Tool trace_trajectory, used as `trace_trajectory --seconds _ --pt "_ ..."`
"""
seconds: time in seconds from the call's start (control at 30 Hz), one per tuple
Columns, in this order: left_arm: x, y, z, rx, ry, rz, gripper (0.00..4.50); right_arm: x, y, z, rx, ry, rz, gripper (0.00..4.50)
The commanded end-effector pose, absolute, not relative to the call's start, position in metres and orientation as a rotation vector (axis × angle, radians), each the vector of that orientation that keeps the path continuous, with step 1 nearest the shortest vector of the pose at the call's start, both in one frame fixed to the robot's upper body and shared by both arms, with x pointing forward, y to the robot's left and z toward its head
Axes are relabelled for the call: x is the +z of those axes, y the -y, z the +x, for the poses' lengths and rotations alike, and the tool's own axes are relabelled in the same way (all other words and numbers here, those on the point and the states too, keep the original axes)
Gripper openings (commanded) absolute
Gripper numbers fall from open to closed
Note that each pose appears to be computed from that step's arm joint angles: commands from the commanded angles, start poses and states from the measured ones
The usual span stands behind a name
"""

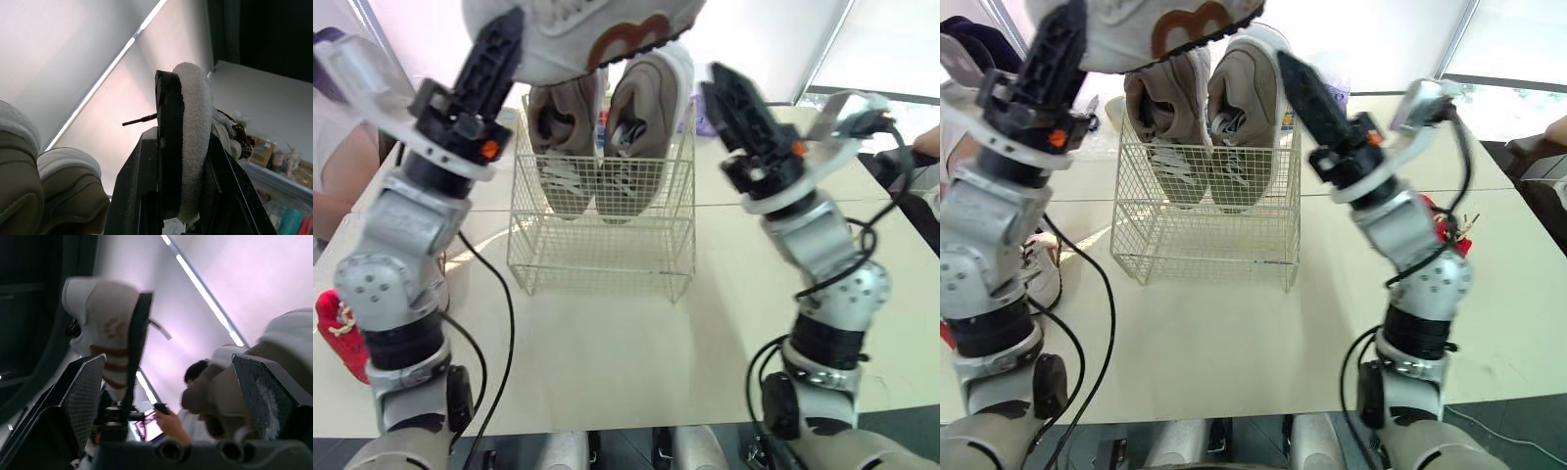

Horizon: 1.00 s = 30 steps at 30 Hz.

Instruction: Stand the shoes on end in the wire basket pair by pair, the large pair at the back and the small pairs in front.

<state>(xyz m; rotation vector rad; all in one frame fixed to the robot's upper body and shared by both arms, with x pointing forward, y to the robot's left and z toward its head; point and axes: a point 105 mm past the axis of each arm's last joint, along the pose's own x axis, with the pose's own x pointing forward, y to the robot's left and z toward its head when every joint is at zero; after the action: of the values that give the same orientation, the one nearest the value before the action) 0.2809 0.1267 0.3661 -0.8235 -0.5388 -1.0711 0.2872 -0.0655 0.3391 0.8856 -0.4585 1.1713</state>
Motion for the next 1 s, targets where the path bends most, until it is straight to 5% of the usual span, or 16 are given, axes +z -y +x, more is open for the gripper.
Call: trace_trajectory --seconds 0.03,0.4,0.5,0.7,0.9,1.0 --pt "0.373 -0.124 0.278 -1.085 0.606 -0.786 0.31 0.360 0.058 0.280 1.169 0.553 0.869 4.47" --pt "0.351 -0.102 0.280 -1.050 0.561 -0.777 0.31 0.383 0.056 0.294 1.084 0.656 0.943 4.47" --pt "0.349 -0.101 0.280 -1.039 0.554 -0.760 0.31 0.384 0.056 0.294 1.092 0.665 0.944 3.69" --pt "0.334 -0.097 0.281 -1.012 0.475 -0.618 0.31 0.390 0.056 0.289 1.121 0.682 0.912 1.00" --pt "0.301 -0.112 0.270 -0.982 0.269 -0.177 3.16 0.420 0.083 0.276 1.200 0.776 0.546 0.78" --pt "0.288 -0.118 0.254 -1.013 0.175 -0.005 3.16 0.411 0.095 0.275 1.256 0.700 0.113 0.78"
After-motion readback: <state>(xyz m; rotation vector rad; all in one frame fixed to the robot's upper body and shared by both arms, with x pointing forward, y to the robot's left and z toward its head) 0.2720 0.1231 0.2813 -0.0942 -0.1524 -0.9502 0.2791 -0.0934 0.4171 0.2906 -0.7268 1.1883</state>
